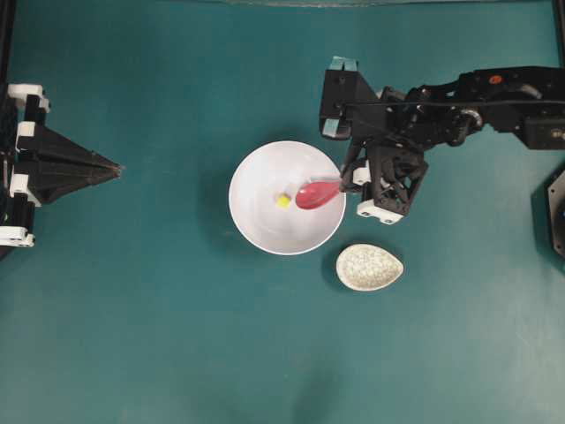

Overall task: Scoop the yellow hexagonal prism block from the bowl with a spoon using the right arm.
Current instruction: 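Lower the spoon into the bowl and push it under the yellow block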

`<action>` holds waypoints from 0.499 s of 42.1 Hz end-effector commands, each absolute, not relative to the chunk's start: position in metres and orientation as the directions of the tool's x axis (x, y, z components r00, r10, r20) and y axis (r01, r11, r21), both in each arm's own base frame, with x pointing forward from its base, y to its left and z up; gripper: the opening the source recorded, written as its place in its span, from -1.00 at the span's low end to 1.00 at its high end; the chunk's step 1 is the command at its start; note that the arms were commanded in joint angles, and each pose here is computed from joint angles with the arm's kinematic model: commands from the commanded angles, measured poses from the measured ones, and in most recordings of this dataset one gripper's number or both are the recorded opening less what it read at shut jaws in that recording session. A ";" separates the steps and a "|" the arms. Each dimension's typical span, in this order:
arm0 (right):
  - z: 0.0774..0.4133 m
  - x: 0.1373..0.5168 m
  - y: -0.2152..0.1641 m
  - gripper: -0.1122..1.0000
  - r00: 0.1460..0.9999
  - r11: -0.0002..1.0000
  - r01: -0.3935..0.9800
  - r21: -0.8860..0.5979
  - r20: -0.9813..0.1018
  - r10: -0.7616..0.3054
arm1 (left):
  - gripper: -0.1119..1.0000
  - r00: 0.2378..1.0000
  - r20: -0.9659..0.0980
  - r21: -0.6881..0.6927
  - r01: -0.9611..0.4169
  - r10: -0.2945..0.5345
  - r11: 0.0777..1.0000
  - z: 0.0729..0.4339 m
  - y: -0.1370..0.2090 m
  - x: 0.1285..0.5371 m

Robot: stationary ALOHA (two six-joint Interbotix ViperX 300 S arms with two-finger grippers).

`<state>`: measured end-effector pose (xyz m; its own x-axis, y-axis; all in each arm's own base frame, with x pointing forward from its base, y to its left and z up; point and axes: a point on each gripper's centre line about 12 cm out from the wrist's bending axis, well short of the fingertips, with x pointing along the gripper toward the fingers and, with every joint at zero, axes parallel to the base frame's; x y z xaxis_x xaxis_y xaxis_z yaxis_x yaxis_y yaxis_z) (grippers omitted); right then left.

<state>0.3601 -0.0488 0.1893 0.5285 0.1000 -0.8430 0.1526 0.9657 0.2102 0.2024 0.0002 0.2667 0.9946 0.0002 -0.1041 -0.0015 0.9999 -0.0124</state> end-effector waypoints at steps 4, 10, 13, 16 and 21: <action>0.197 0.371 -0.048 -0.36 0.558 0.970 0.136 0.200 -0.825 0.092 | -0.80 0.996 -0.087 -0.009 -0.001 0.000 1.000 0.271 0.000 0.204; 0.191 0.376 -0.047 -0.36 0.545 0.972 0.130 0.195 -0.833 0.094 | -0.80 0.996 -0.084 -0.012 -0.001 0.000 1.000 0.272 0.000 0.204; 0.189 0.379 -0.047 -0.36 0.543 0.973 0.129 0.192 -0.834 0.093 | -0.80 0.996 -0.084 -0.011 -0.001 0.000 1.000 0.272 0.000 0.204; 0.188 0.382 -0.048 -0.36 0.547 0.974 0.127 0.188 -0.832 0.089 | -0.80 0.997 -0.083 -0.011 -0.001 0.000 1.000 0.273 0.000 0.204; 0.187 0.389 -0.048 -0.36 0.569 0.975 0.127 0.181 -0.819 0.078 | -0.80 0.997 -0.081 -0.011 -0.001 0.000 1.000 0.273 0.000 0.204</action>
